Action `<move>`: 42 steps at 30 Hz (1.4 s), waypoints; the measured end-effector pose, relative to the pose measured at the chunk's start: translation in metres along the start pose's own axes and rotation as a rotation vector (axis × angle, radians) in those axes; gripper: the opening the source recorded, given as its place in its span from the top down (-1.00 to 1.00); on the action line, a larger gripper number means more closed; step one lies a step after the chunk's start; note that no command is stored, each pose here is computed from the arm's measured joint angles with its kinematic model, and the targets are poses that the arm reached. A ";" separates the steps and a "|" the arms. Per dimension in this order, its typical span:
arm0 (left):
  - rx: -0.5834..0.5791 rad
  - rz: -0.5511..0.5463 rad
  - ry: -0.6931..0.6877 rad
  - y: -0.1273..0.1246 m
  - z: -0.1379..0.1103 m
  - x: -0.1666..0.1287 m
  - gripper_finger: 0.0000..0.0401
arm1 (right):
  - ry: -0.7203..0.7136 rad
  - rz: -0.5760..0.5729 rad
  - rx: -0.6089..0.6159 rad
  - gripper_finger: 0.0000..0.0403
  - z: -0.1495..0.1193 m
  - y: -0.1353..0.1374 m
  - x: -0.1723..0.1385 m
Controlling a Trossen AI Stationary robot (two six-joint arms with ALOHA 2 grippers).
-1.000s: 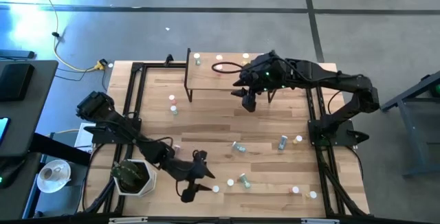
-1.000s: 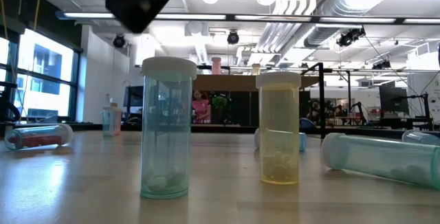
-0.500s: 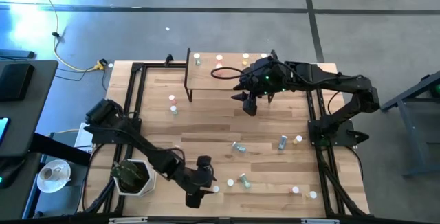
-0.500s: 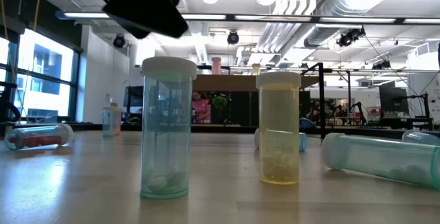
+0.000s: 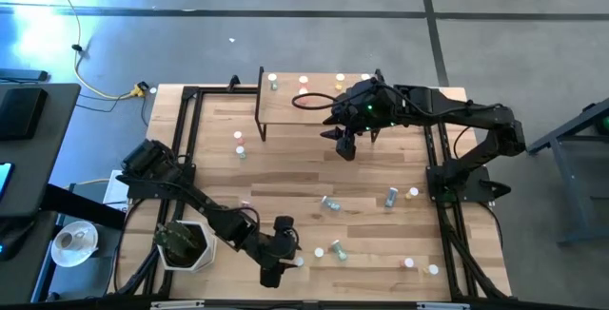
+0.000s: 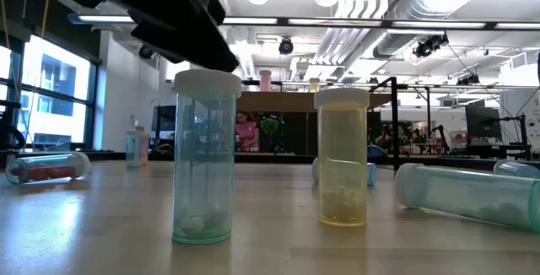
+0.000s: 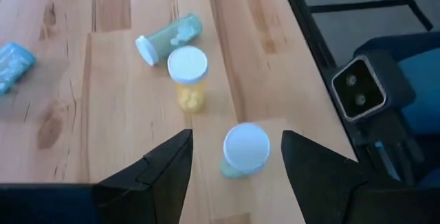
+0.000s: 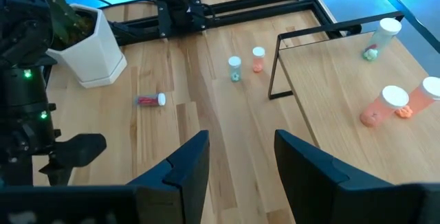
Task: Pick and place medicine bottles onto shelf by color
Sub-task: Align the green pill bottle with the green bottle on the shelf
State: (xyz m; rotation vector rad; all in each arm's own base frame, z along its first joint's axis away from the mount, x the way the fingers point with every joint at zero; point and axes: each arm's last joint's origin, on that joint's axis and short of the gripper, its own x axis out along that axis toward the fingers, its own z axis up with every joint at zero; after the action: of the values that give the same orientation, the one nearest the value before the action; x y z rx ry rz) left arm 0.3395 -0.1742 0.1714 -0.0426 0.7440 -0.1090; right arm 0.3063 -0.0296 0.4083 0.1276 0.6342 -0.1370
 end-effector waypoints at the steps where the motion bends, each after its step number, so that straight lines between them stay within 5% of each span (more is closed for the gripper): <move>1: -0.002 -0.001 -0.006 0.000 0.001 0.000 -0.06 | 0.000 0.000 0.000 0.22 0.000 0.000 0.000; 32: 0.009 -0.019 0.008 -0.004 -0.021 0.038 -0.06 | 0.006 -0.001 0.000 0.22 -0.001 0.000 0.000; 42: 0.015 -0.029 -0.008 -0.005 -0.020 0.038 0.08 | 0.008 -0.002 0.000 0.22 -0.001 0.000 0.000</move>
State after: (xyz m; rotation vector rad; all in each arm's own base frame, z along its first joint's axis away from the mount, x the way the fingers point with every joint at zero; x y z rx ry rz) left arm 0.3536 -0.1834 0.1313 -0.0401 0.7351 -0.1423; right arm 0.3058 -0.0296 0.4077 0.1273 0.6424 -0.1379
